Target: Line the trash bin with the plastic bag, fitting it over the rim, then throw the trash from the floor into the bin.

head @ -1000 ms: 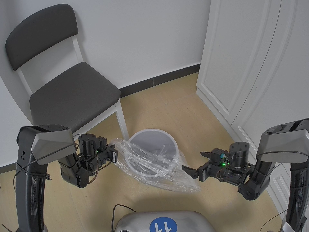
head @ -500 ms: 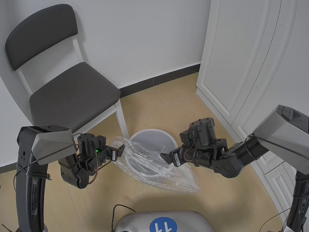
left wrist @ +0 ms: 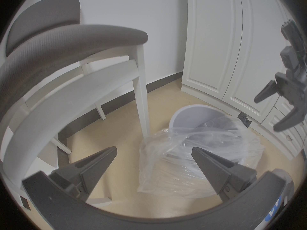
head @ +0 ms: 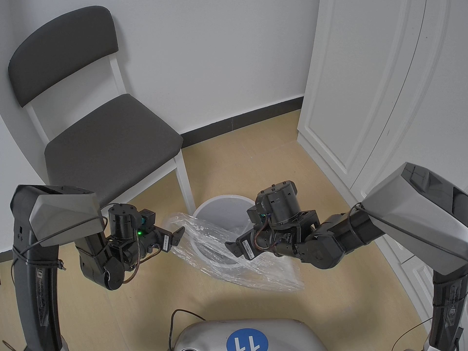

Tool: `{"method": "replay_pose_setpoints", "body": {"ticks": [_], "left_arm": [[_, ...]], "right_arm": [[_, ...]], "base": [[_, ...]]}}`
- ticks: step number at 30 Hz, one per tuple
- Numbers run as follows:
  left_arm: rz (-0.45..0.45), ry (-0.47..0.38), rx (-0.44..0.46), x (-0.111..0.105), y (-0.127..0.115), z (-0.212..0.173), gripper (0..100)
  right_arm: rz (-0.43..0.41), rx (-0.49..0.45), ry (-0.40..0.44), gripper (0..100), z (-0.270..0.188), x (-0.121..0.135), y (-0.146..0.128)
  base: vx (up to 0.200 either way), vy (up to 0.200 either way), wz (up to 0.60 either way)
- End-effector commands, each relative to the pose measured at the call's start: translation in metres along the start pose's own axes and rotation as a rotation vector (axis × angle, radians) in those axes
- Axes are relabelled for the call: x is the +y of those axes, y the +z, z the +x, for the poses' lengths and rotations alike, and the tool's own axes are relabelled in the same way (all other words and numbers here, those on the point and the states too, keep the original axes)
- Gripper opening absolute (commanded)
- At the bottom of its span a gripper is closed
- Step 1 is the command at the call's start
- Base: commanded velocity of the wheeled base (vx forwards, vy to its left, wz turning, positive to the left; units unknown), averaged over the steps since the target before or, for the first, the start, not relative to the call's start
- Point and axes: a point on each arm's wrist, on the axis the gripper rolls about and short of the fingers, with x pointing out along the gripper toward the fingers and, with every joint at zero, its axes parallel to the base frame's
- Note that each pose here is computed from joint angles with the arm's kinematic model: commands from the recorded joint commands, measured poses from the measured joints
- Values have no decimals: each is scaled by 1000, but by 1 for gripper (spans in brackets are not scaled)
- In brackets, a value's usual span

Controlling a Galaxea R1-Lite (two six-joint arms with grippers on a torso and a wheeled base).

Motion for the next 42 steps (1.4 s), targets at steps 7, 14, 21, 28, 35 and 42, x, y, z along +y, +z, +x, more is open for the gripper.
{"method": "replay_pose_setpoints", "body": {"ticks": [7,14,21,28,35,42], "left_arm": [[19,-3,-35,0,33,-35,100],[27,-19,-45,-6,44,-46,100],[46,-17,-44,-8,44,-46,100],[51,-4,-69,-5,51,-49,100],[54,-3,-81,-6,55,-53,100],[55,-6,-77,-6,54,-51,100]], "right_arm": [[-143,94,32,100,17,-6,-2],[-240,198,74,100,15,-2,-13],[-277,196,89,100,30,5,-15],[-260,183,72,100,65,-1,-19],[-234,213,86,100,78,-8,-17],[-232,198,120,0,75,-7,-10]], "base": [[0,0,0],[0,0,0],[0,0,0],[0,0,0],[0,0,0],[0,0,0]]}}
